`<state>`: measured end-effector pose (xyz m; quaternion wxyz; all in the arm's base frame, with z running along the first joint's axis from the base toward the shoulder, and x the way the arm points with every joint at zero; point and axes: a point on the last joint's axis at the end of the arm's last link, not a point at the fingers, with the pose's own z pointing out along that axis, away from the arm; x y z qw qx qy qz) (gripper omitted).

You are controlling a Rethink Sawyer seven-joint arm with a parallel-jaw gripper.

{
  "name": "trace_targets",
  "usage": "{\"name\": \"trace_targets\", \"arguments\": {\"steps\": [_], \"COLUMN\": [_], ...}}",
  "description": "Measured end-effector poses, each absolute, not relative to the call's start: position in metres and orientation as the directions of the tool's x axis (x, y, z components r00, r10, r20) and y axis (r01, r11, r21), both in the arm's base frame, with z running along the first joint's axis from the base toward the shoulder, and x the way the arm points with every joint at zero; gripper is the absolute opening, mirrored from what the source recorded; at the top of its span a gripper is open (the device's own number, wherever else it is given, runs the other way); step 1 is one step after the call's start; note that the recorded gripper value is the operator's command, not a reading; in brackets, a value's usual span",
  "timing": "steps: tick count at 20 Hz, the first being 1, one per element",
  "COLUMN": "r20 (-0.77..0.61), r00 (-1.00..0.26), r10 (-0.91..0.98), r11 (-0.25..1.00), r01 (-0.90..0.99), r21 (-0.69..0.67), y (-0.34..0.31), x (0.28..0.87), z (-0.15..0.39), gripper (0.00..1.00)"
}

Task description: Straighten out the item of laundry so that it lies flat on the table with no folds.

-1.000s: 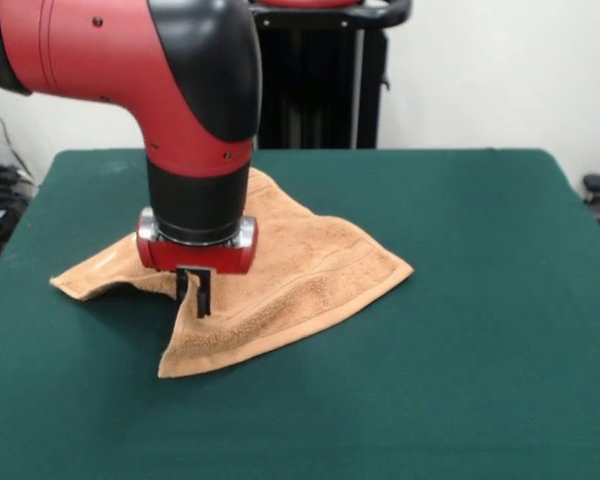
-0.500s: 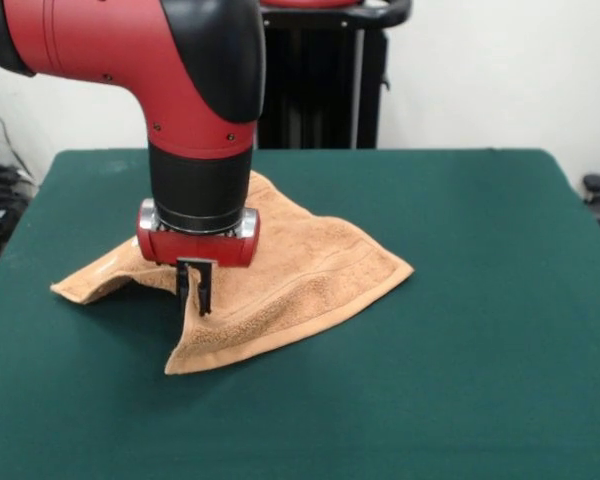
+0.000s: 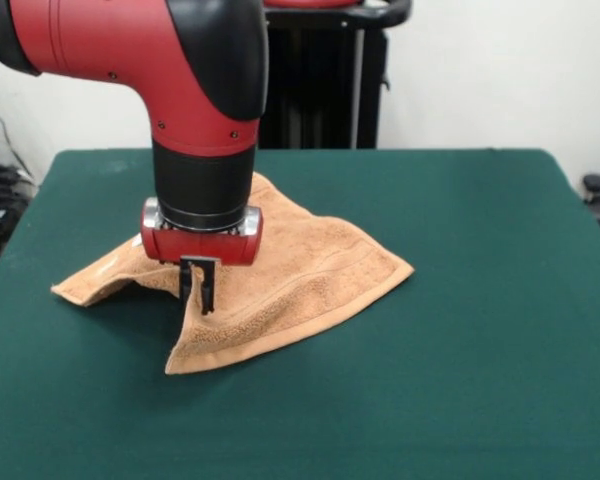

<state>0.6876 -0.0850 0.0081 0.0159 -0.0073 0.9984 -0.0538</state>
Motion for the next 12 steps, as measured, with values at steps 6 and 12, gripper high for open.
{"name": "trace_targets", "arguments": {"steps": [6, 12], "r20": [-0.031, -0.031], "r00": [-0.999, -0.999], "r10": [-0.014, -0.010], "r11": [0.994, 0.994], "r01": [-0.011, -0.007], "r21": [-0.107, -0.106], "y": [-0.0861, -0.0880], "x": [0.6874, 0.6873], "z": [0.0081, 0.0083], "gripper": [0.00, 0.00]}}
